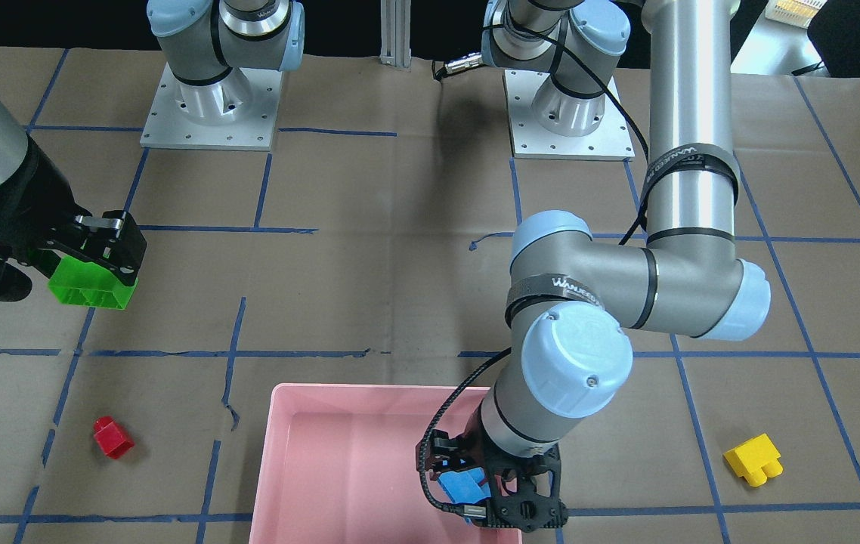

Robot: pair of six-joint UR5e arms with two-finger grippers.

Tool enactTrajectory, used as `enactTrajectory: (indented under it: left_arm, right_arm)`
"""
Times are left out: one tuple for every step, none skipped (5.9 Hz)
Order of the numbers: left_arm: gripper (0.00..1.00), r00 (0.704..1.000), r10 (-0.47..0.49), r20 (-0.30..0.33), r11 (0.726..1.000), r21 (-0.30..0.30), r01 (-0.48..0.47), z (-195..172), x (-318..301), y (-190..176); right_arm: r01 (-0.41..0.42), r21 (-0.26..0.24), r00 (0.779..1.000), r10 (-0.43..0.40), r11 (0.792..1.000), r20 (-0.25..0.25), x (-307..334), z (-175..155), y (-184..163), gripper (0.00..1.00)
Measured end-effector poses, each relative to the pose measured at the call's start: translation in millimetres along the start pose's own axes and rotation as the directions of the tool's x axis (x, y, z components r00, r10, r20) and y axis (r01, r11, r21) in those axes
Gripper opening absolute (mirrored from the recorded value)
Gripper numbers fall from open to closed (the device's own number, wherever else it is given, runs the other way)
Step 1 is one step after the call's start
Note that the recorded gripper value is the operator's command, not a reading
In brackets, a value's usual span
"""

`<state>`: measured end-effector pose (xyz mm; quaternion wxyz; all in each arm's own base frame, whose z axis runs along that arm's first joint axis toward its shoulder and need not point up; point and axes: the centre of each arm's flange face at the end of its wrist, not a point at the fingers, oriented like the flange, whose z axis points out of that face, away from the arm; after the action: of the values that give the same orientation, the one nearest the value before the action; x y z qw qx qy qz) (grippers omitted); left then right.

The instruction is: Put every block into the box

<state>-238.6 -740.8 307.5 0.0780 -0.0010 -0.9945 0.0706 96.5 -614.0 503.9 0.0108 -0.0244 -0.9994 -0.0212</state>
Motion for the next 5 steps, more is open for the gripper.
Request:
enactTrajectory:
  left_arm:
    - [0.99,0.999,0.036,0.010,0.999,0.032,-0.037,-30,-40,-9]
    - [0.99,0.994,0.104,0.031,0.993,0.046,-0.106,-57,-94,-14]
    - [0.99,0.975,0.213,0.063,0.976,0.028,-0.215,-66,-156,-13]
    - [0.99,0.935,0.344,0.083,0.939,-0.011,-0.345,-66,-227,-5]
    - [0.99,0.882,0.464,0.086,0.886,-0.037,-0.462,-60,-288,5]
  right_arm:
    - [-0.008,0.007,1.000,0.008,1.000,0.025,-4,4,-12,0.38]
    - [-0.017,0.016,0.998,0.016,1.000,0.052,-18,9,-35,0.38]
    - [-0.017,0.020,0.997,0.016,1.000,0.070,-49,22,-63,0.38]
    - [-0.021,0.018,0.997,0.020,1.000,0.075,-94,41,-87,0.38]
    - [-0.037,0.015,0.996,0.036,0.999,0.076,-139,61,-98,0.38]
